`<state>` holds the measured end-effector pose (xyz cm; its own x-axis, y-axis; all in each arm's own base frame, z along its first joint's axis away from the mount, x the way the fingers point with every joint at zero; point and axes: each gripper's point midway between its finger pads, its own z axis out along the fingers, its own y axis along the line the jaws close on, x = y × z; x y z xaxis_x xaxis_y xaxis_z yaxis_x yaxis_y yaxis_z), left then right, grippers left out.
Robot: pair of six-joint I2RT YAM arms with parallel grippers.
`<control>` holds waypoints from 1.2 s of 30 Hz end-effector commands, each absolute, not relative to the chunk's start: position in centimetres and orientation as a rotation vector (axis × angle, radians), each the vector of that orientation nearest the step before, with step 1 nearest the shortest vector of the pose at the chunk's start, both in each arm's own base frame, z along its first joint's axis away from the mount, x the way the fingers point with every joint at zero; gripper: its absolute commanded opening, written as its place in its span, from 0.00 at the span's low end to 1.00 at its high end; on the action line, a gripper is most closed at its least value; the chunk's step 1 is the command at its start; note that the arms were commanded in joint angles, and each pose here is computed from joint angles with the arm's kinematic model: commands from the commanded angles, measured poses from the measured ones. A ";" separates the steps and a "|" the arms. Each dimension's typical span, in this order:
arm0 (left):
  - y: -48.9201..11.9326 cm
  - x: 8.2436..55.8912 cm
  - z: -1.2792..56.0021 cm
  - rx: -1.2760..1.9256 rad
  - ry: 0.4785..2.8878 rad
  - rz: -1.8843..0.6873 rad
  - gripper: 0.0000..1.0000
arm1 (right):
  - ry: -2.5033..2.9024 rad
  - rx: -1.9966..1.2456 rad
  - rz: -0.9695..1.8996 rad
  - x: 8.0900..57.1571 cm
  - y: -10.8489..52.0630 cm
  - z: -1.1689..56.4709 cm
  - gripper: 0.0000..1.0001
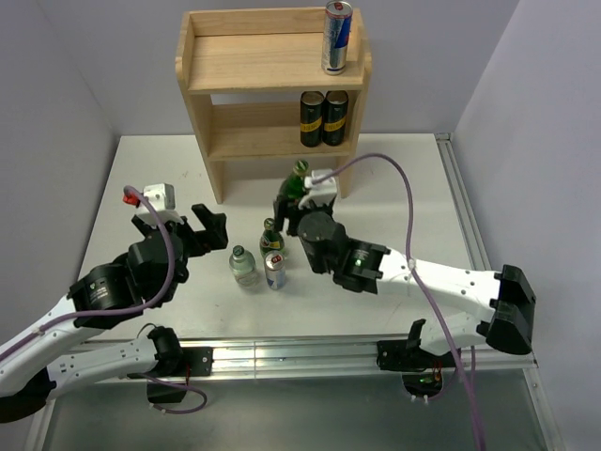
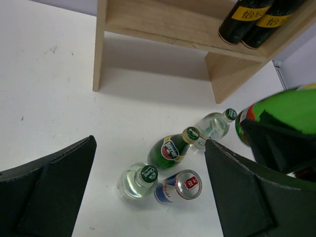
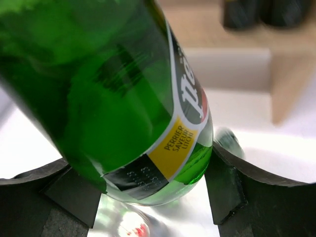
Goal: Place and organize the beverage onto the shelf
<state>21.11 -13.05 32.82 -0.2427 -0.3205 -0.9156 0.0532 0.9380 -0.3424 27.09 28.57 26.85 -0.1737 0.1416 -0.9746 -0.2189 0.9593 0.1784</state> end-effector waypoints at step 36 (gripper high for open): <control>-9.0 21.7 32.4 -0.181 1.703 -0.266 0.99 | 1.615 -0.130 0.460 46.3 44.9 36.0 0.00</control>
